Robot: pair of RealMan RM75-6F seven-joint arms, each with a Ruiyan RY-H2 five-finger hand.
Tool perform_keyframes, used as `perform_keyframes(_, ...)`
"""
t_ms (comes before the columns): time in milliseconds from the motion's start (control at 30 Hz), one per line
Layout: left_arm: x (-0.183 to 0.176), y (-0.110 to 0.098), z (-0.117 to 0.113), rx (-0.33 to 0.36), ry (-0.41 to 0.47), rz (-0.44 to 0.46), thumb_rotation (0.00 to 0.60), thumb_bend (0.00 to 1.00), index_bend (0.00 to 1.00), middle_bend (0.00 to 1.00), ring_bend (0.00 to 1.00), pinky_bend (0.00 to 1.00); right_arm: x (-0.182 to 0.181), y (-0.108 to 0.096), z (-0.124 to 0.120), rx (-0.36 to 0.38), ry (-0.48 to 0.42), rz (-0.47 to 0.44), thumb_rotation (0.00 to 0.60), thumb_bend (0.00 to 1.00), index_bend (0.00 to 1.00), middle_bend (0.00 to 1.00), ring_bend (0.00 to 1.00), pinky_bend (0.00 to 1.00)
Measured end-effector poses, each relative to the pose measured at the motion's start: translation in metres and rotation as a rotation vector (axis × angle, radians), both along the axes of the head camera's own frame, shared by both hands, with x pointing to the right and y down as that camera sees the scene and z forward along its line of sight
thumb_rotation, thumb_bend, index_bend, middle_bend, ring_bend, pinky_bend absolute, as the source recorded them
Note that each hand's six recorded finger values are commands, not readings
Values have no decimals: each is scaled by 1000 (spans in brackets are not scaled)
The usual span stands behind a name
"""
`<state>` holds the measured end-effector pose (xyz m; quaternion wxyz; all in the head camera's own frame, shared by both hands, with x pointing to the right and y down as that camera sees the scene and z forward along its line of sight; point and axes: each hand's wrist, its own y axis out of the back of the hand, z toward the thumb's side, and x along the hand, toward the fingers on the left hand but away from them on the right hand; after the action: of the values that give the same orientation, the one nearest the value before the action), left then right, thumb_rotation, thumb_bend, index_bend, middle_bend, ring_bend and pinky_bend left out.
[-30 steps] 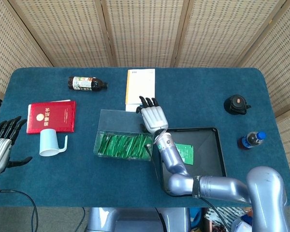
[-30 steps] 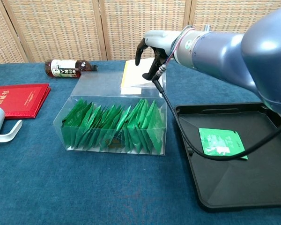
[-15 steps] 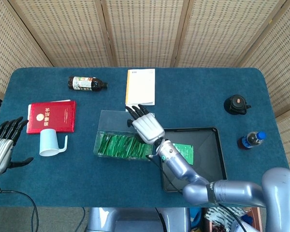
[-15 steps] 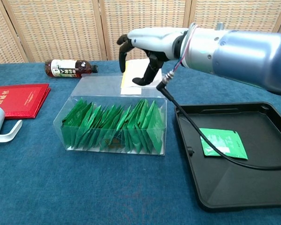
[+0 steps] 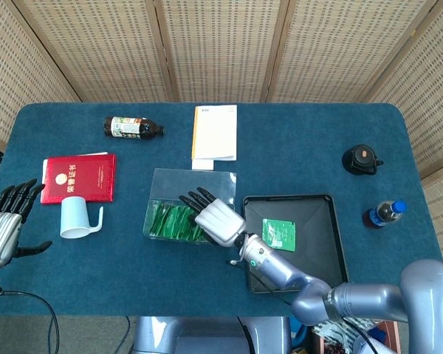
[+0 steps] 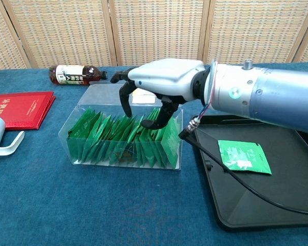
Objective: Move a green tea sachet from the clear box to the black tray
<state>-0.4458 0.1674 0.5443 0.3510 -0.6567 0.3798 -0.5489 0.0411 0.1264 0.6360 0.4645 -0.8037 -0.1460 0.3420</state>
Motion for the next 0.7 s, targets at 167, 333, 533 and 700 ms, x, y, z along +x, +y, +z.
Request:
perform_keyframes(167, -1, 0, -1, 2, 3, -3, 600, 21, 0, 0, 0, 0, -6, 3, 7, 22, 10, -14, 600, 551, 465, 114, 0, 115)
perform_keyframes(333, -1, -1, -1, 2, 5, -4, 600, 21, 0, 0, 0, 0, -9, 9, 12, 36, 20, -35, 600, 552, 473, 114, 0, 126)
perform_keyframes(533, -2, -1, -2, 2, 7, -6, 600, 21, 0, 0, 0, 0, -13, 14, 13, 37, 10, -44, 600, 552, 476, 115, 0, 129)
perform_keyframes(700, -3, -1, -3, 3, 10, -7, 600, 21, 0, 0, 0, 0, -12, 14, 15, 53, 22, -57, 600, 552, 476, 114, 0, 129)
